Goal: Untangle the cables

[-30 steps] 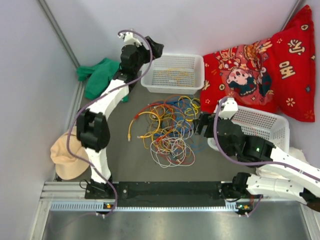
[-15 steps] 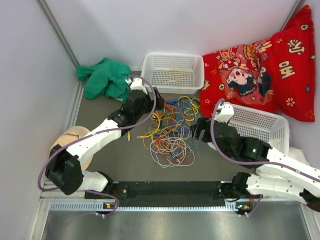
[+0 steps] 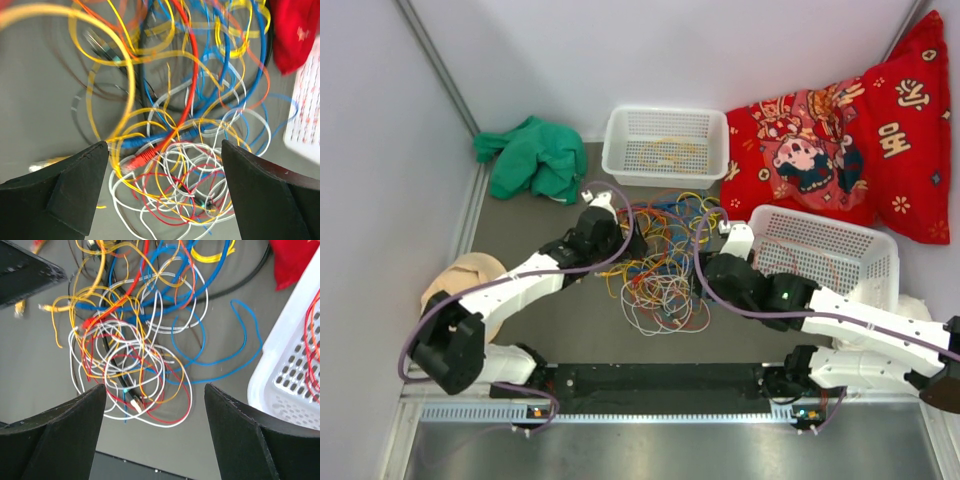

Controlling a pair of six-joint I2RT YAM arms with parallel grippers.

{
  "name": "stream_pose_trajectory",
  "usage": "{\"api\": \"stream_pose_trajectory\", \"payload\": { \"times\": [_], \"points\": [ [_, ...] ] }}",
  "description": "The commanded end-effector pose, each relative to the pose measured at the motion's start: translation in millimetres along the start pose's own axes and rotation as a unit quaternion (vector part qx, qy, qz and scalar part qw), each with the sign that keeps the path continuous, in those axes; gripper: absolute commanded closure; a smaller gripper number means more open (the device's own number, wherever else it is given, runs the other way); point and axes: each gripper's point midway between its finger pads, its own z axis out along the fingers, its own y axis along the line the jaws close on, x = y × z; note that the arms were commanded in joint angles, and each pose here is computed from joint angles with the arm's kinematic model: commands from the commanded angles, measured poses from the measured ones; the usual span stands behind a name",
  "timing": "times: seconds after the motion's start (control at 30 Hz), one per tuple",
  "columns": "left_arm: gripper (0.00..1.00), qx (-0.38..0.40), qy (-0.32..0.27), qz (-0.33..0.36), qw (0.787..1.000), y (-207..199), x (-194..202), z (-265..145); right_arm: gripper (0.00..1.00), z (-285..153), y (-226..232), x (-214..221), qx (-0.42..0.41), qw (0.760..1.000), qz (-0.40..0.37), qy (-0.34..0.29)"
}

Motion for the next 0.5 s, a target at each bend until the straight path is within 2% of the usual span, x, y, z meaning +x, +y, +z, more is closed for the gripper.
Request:
{"api": "stream_pose_trajectory", "payload": {
  "times": [0.0,0.13,0.33,0.4,0.47],
  "points": [
    [0.01,0.053,0.060,0.009,0.997,-31,33,13,0.22,-3,8,-8,-0.015,0.999,0.032,-0.006],
    [0.01,0.027,0.070,0.060,0.995,-37,56,26,0.22,-7,2,-14,-0.003,0.999,0.029,-0.015],
    [0.01,-0.024,0.117,0.083,0.989,-17,86,49,0.22,-14,-5,-17,0.000,0.999,0.039,-0.021],
    [0.04,-0.049,0.139,0.089,0.985,-5,97,56,0.23,-17,-6,-20,-0.001,0.999,0.041,-0.024],
    [0.12,-0.064,0.149,0.091,0.983,1,103,60,0.23,-17,-9,-20,0.004,0.999,0.040,-0.026]
  ]
}}
